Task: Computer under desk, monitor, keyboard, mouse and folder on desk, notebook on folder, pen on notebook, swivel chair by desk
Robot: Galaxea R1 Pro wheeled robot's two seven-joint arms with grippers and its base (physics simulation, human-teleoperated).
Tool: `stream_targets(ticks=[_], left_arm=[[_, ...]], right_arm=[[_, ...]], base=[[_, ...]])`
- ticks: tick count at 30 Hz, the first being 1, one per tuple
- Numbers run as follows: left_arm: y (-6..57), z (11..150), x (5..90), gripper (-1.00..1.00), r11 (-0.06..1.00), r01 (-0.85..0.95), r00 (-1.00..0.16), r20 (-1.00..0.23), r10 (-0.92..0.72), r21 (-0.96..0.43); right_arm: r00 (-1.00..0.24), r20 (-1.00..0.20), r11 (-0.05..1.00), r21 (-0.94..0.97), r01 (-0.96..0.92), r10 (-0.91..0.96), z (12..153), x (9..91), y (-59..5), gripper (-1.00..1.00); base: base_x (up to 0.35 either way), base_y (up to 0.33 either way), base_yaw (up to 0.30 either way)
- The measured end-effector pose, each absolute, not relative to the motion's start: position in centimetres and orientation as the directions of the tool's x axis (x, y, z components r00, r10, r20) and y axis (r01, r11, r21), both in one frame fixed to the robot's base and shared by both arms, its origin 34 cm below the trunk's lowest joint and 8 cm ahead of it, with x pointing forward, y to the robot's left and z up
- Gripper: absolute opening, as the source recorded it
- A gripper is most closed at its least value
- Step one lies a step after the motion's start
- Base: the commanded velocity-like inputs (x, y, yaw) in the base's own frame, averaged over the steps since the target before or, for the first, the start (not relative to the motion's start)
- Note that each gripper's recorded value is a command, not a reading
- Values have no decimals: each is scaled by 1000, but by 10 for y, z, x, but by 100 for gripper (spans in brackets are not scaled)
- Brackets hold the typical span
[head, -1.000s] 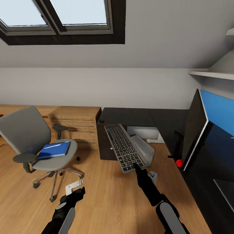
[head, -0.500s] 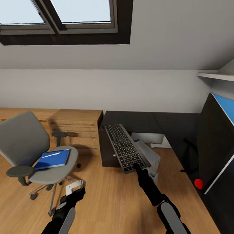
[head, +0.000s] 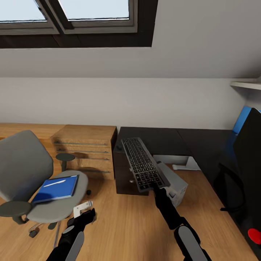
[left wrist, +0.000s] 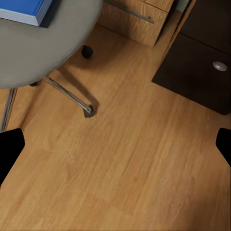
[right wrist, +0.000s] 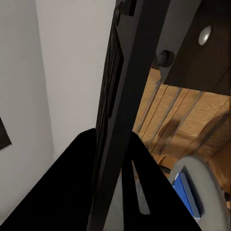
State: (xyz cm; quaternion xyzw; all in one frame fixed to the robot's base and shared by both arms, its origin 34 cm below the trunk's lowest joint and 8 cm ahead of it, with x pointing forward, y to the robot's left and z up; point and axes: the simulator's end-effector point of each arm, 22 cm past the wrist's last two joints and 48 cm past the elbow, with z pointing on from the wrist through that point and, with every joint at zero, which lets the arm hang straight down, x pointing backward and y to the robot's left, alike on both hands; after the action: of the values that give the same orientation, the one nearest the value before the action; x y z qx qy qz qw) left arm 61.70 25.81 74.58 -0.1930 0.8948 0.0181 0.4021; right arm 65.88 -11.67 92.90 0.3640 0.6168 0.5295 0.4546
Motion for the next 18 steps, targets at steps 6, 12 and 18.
stream_targets(ticks=[6,12,18], left_arm=[[258,746,617,100,925,-360,-602,-727,-331,-123],[257,746,617,100,925,-359,-602,-726,-331,-124],[243,746,617,100,937,-326,-614,-727,-309,-123]], right_arm=[[-221,-183,189,982,7,958,913,663,-137,-100],[-200,-166,173,985,18,966,911,663,-133,-100],[-161,-167,173,984,29,973,908,664,-140,-100]], base=[[320,133,0],[320,134,0],[320,134,0]])
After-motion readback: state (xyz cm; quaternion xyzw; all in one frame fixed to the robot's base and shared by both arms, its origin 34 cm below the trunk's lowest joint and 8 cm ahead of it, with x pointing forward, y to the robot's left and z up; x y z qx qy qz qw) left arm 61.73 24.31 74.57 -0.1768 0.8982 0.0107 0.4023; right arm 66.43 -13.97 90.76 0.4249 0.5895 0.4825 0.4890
